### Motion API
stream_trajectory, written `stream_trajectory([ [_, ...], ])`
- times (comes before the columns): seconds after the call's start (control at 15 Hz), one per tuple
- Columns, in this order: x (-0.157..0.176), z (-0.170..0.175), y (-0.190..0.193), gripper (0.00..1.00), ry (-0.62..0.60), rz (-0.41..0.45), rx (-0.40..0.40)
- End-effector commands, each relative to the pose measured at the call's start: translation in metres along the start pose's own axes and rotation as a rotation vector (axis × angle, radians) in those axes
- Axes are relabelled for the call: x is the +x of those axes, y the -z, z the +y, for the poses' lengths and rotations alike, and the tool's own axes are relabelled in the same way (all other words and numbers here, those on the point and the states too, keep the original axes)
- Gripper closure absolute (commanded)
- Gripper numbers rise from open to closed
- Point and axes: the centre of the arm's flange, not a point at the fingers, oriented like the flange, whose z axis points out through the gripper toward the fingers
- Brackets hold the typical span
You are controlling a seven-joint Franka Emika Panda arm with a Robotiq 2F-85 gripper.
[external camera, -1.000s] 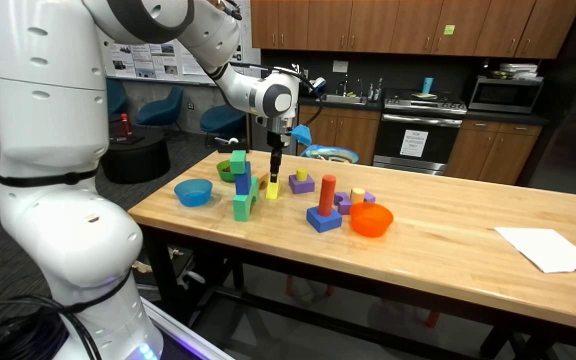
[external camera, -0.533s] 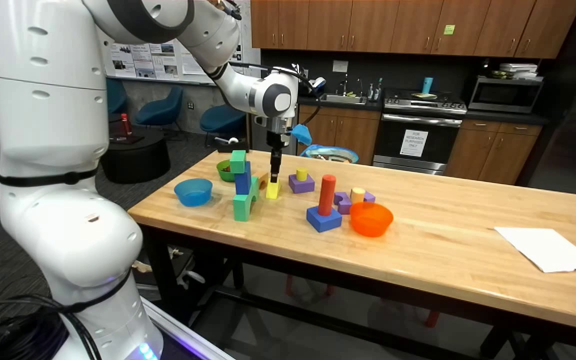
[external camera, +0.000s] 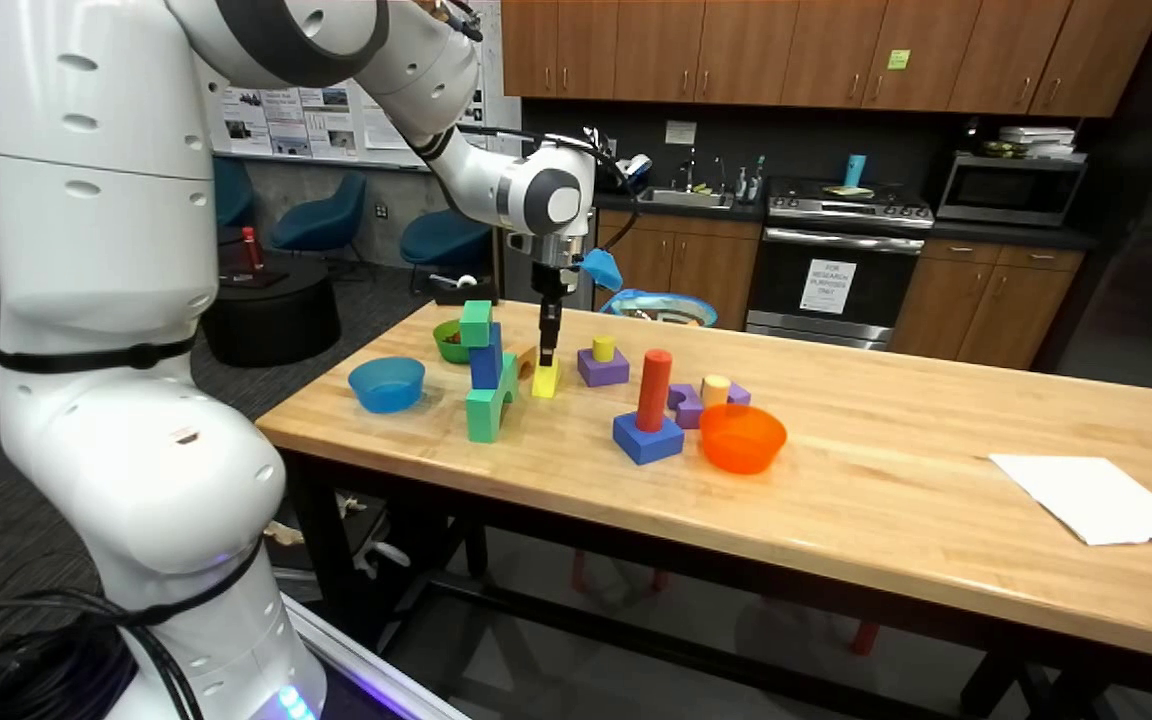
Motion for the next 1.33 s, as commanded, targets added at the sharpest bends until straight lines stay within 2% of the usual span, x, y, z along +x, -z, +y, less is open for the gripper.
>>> stream_trajectory([
  [0.0, -0.0041, 0.0012, 0.0054, 0.33, 0.018, -0.011, 0.014],
  [0.07, -0.0044, 0.0008, 0.0057, 0.32, 0.018, -0.012, 0.014],
  [0.13, -0.0046, 0.0005, 0.0060, 0.38, 0.019, -0.012, 0.014],
  [0.2, -0.0048, 0.0003, 0.0061, 0.57, 0.018, -0.012, 0.015],
  [0.33, -0.0052, 0.0005, 0.0053, 0.65, 0.020, -0.010, 0.017],
  [0.6, -0.0052, -0.0004, 0.0057, 0.97, 0.020, -0.010, 0.018],
  [0.67, -0.0054, -0.0008, 0.0061, 1.00, 0.020, -0.011, 0.017],
  [0.87, -0.0068, -0.0019, 0.0073, 0.97, 0.016, -0.011, 0.013],
  [1.0, -0.0071, -0.0022, 0.0078, 1.00, 0.015, -0.013, 0.012],
  [1.27, -0.0103, -0.0064, 0.0104, 0.99, 0.003, -0.013, 0.006],
])
